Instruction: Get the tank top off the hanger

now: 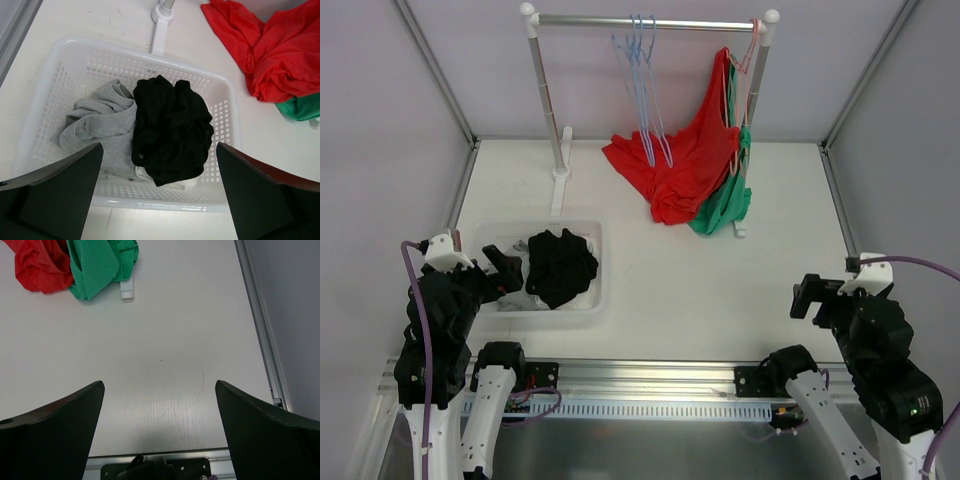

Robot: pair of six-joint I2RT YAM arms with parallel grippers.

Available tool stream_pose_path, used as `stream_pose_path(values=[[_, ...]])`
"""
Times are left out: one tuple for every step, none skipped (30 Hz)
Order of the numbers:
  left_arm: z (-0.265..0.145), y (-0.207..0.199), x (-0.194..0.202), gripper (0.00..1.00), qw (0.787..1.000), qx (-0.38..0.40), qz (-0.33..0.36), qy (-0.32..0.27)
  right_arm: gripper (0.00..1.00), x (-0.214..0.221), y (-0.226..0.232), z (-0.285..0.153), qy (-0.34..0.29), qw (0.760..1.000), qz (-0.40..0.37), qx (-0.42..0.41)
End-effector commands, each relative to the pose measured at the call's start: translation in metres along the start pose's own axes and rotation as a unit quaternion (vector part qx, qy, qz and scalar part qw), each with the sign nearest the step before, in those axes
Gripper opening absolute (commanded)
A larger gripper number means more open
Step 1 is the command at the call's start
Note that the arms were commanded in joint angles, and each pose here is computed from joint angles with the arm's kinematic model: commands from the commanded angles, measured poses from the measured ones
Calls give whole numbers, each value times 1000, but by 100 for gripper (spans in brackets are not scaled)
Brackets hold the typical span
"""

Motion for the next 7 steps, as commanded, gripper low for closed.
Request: stream_pose_path(values=[[2,-4,-2,99,1000,18,6,-1,100,-7,6,6,-10,1000,13,-8],[2,-4,-2,99,1000,19,7,-1,100,-7,7,7,-9,1000,12,-8],[2,-4,-2,99,1000,19,7,-1,99,-6,7,9,-7,1000,11,-9],[2,-4,-2,99,1000,19,7,-1,99,-6,7,9,-6,1000,12,-7],[2,-4,-2,99,1000,17,7,-2,99,-7,7,10,-8,1000,12,-7],[2,-4,-2,99,1000,18,7,0,100,-6,8,10,-6,1000,12,-7],[3,-4,-2,99,1000,18,7,0,100,-6,8,11,-5,1000,10,-6]])
Point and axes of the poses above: each gripper's point midway between its finger pads, its own z axis out along the fingers, its own y axis along the line the jaws close on, x = y × z, the point moved 7 cm from there along -z, back along the fingers, and after that the axes turned 8 degrees about z, right-handed, at the moved point
